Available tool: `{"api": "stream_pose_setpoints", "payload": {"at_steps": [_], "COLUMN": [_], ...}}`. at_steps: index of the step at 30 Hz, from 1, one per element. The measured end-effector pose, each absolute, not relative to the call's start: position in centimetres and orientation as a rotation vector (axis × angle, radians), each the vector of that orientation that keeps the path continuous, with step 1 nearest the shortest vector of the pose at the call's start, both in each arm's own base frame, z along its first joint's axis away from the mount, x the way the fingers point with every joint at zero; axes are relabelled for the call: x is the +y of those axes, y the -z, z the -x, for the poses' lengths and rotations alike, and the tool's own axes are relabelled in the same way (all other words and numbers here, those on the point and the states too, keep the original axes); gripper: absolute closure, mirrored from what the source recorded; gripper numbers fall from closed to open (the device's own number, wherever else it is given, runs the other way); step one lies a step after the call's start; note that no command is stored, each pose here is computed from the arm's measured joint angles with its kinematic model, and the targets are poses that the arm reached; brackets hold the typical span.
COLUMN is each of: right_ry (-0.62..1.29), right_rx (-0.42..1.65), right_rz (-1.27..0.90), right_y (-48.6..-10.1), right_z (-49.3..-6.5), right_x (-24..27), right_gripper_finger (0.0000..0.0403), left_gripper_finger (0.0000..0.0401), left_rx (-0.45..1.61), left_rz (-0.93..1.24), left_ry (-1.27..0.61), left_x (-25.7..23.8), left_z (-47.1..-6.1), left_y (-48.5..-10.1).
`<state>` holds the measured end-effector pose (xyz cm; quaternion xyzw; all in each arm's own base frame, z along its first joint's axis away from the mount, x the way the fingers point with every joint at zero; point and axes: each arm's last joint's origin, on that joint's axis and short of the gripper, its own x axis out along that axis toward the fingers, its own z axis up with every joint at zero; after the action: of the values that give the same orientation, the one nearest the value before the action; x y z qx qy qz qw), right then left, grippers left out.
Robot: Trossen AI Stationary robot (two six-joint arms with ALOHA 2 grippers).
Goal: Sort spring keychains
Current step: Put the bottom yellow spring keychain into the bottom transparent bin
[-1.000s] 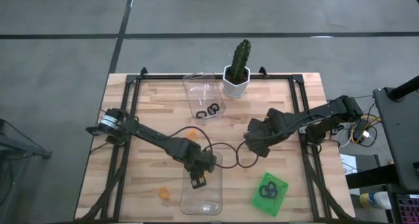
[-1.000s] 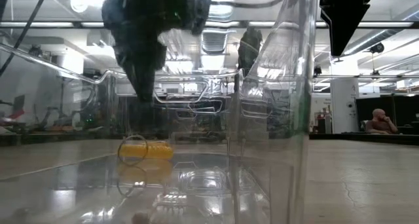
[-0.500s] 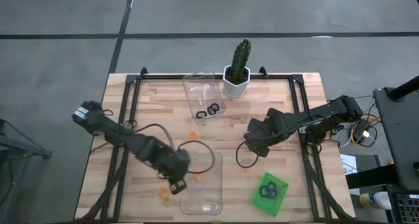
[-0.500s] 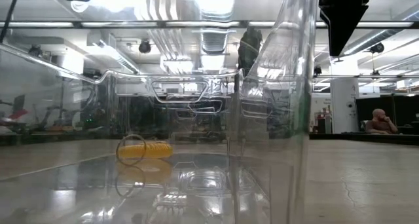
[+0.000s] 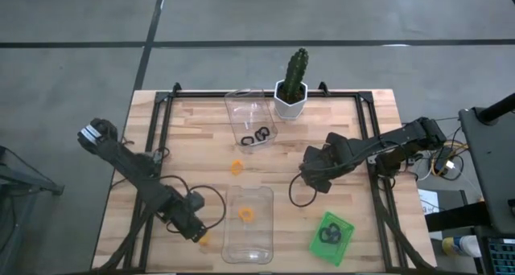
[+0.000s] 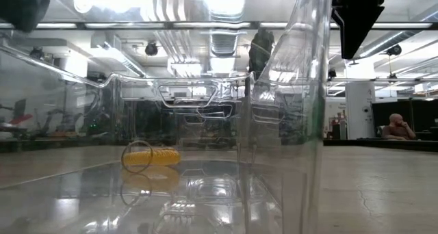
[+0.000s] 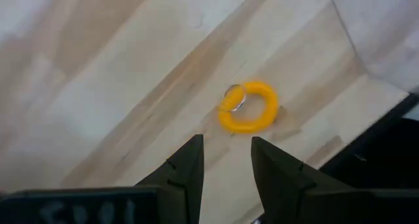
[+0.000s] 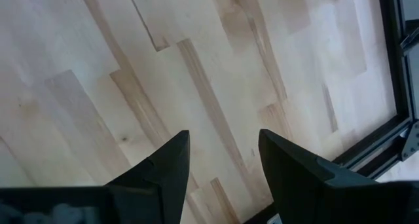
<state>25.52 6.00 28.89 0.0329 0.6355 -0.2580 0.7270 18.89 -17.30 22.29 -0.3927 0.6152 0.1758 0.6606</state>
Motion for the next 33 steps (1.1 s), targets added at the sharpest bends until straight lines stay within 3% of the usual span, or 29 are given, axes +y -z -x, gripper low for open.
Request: {"api": "stream_pose_setpoints", "payload": {"at_steps": [6,22,33], "right_ry": [0.563,0.564,0.561], "right_rx": [1.403,1.396,1.378], "right_rz": [-0.068,-0.079,-0.094], "right_y": [-28.9,-28.9,-28.9], "right_z": [-25.5,-25.6,-25.8], "right_x": [6.0,6.0,6.1], "right_gripper_finger": [0.0225,0.0225,0.0225], "left_gripper_finger": [0.0282,0.028,0.0226], "left_rx": [1.339,1.34,1.336], "left_rz": [0.977,0.972,1.001], "left_ry": [-0.318,-0.318,-0.364], "left_x": [-17.5,-17.3,-17.8], "left_z": [-19.0,-18.7,-19.2], "left_y": [-19.7,-18.5,-17.1]}}
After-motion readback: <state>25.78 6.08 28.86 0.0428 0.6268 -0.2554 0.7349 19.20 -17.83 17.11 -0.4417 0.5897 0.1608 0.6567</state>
